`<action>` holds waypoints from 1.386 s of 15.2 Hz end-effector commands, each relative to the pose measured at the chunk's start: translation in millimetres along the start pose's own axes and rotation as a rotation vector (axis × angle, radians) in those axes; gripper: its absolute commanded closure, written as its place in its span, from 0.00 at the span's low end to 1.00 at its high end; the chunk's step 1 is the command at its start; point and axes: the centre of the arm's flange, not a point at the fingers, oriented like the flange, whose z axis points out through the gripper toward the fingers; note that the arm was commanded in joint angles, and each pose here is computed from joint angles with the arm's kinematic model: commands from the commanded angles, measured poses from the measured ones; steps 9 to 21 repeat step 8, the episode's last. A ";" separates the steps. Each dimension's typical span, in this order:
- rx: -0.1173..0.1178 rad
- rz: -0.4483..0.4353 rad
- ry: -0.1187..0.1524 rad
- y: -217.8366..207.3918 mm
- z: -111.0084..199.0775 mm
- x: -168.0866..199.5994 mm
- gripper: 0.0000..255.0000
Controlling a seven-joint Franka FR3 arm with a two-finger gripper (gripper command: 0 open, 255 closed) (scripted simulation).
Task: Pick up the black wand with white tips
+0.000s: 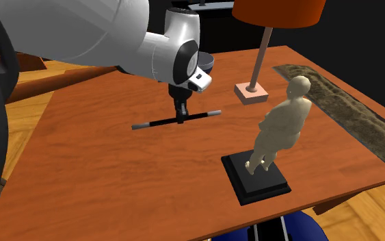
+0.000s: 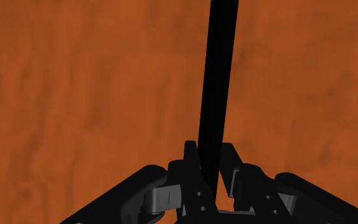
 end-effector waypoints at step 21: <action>0.000 0.000 0.000 -2.1 -38.7 -3.2 1.00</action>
